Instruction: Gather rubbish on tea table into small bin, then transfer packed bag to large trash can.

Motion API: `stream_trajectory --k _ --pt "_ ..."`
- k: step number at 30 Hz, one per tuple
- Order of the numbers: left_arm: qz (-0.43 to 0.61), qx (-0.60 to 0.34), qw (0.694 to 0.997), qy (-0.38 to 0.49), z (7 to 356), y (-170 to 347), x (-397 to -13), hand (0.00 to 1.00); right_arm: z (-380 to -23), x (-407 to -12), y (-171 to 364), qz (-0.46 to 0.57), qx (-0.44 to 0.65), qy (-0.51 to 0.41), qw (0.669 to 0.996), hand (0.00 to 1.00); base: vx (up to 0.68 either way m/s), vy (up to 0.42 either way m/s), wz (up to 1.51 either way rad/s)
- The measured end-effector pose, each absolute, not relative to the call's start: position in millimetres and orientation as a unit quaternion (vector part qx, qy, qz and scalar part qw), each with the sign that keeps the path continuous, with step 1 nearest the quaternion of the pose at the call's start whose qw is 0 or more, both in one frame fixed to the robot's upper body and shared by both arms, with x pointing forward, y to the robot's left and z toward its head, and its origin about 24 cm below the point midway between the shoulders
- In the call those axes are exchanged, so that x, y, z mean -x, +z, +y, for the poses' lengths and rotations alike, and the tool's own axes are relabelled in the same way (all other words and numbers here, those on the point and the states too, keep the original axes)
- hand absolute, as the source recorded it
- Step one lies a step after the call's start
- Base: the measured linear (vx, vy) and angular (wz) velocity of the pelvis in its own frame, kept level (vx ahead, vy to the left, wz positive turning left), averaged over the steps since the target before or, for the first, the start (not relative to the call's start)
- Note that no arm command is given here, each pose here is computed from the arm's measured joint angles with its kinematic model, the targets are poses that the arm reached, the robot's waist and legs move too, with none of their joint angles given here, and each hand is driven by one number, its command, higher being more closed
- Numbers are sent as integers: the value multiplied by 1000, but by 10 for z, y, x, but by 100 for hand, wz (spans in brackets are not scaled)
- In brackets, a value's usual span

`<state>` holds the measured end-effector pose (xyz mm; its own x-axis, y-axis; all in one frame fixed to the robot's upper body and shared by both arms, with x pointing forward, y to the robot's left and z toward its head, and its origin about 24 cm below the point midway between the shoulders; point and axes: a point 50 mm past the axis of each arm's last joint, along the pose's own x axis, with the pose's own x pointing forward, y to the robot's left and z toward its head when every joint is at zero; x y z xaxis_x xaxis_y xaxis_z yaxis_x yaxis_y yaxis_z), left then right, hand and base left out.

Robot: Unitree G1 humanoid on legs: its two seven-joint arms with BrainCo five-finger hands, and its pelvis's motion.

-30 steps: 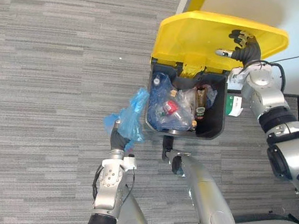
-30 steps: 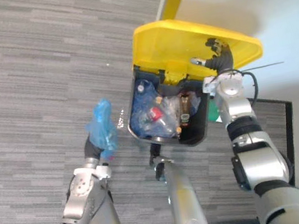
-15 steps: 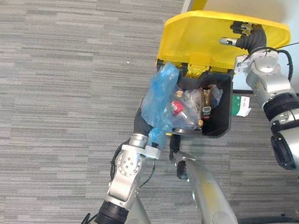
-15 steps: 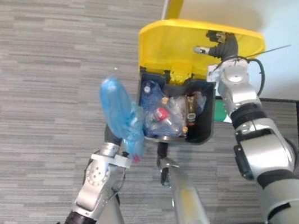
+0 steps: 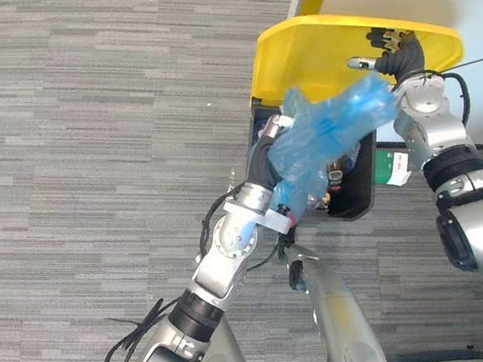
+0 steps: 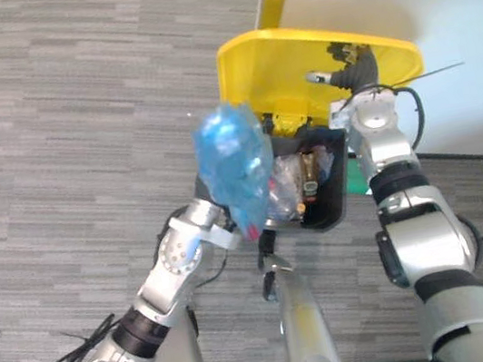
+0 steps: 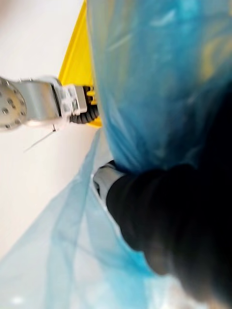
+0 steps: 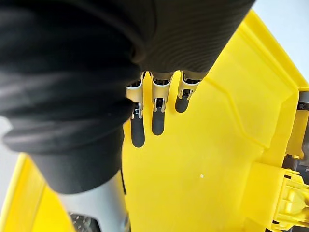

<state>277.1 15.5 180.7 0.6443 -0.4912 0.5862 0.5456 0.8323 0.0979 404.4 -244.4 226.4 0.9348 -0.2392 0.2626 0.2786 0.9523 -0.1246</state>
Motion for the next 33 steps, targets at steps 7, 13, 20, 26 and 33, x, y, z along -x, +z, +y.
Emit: stream_trajectory --k 7,13,20,26,33 --pt "-272 -16 929 -252 204 1632 -3018 100 -2427 -4045 2289 -127 98 -127 979 0 -1 -3 -7" --pt "-245 -57 945 -209 279 1632 -3285 100 -2397 -4054 2371 -138 98 -124 978 0 7 2 -11" --pt "-232 -90 954 -166 433 1765 -3565 100 -2294 -4036 2591 -180 96 -109 973 0 19 -16 -7" --pt "-192 -121 962 -151 496 1652 -3691 100 -2205 -4053 2652 -189 89 -101 973 0 10 3 -2" --pt "-174 -151 962 -151 510 1644 -3793 100 -2040 -4080 2738 -202 75 -85 973 0 23 0 -6"
